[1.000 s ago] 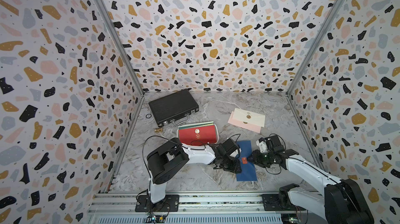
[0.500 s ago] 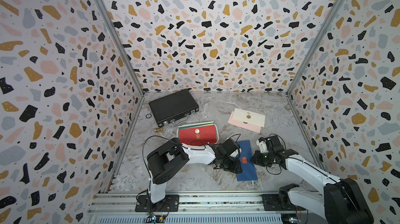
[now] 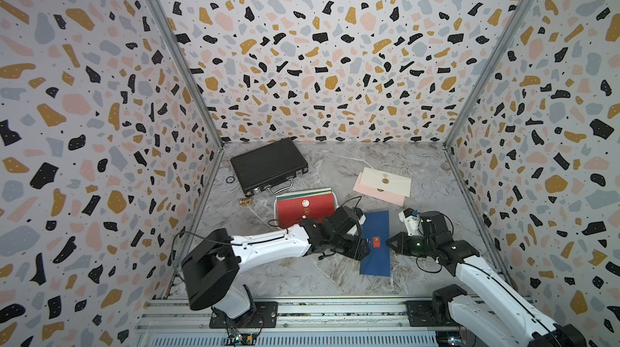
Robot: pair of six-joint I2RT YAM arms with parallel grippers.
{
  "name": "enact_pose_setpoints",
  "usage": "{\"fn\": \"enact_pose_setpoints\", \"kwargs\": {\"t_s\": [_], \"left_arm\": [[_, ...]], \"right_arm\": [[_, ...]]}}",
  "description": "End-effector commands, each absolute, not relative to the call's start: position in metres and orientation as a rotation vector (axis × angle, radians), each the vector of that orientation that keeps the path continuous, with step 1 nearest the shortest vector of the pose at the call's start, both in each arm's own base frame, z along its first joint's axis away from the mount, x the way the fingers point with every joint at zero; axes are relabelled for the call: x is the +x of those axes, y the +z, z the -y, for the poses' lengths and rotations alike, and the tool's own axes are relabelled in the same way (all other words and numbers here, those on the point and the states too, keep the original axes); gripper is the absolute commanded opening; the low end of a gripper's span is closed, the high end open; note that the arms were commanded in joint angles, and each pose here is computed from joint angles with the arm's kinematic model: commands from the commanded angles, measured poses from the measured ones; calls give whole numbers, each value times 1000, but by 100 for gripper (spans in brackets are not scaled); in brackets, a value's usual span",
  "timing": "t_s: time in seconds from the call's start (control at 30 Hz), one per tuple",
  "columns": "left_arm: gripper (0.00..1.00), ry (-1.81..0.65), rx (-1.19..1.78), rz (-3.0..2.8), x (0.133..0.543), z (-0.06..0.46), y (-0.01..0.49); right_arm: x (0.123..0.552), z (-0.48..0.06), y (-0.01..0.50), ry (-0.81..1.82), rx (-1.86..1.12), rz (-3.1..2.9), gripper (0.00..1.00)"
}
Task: Put the sealed envelopes into the storage box
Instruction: Pick up the envelope from the center of the board.
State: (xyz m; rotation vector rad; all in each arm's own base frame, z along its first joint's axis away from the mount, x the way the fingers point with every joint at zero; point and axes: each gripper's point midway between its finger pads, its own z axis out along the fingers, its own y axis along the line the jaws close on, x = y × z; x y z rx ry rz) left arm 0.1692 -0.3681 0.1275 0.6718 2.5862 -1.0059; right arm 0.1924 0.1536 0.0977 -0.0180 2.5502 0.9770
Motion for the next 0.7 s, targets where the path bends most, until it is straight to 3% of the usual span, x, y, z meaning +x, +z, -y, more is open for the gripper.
{"fn": "enact_pose_setpoints", "kwargs": {"t_s": [0.0,0.33,0.67], "left_arm": [[61,-1018,603,-2540,182,345,146],[67,-1286,594,-2295,181,328,202],[67,-1392,592,-2168,179,328,221]], "right_arm": [[194,-169,138,1113,-96,-2404,0],[190,-191,219,1419,-196,-1994,0],[180,-201,245,1607,-233,-1888,0]]}}
